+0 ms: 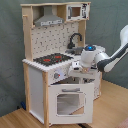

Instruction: Play with the kitchen

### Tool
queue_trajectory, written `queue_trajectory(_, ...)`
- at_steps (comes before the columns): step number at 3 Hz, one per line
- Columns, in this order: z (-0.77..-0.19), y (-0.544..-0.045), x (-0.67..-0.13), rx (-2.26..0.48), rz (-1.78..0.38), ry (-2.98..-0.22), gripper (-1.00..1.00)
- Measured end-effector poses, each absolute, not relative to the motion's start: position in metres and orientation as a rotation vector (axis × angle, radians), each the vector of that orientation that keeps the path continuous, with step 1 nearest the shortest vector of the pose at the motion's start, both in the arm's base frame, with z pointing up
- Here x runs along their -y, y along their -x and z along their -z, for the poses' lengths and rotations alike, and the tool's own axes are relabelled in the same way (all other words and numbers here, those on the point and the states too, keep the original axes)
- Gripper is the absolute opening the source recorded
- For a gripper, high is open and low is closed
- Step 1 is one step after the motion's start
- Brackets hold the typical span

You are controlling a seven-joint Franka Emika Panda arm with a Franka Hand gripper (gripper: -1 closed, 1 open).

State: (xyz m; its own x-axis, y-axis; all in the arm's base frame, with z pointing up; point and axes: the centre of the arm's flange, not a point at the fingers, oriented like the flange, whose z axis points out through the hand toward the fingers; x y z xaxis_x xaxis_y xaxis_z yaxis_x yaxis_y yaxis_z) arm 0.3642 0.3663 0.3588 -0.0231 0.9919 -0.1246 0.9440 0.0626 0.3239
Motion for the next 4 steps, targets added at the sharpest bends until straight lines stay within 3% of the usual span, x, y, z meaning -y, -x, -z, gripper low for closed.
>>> queue_trajectory(1,-0.347,-0.375,-0.361,-2.108,-0.215,-1.912,1.0)
queue_trajectory(2,-0.346,-0.375,-0.361,-2.113,-0.216,-1.91,-1.0)
queue_trajectory(4,-0.32,-0.353,-0.389,-2.279,-0.244,-1.934,-1.0)
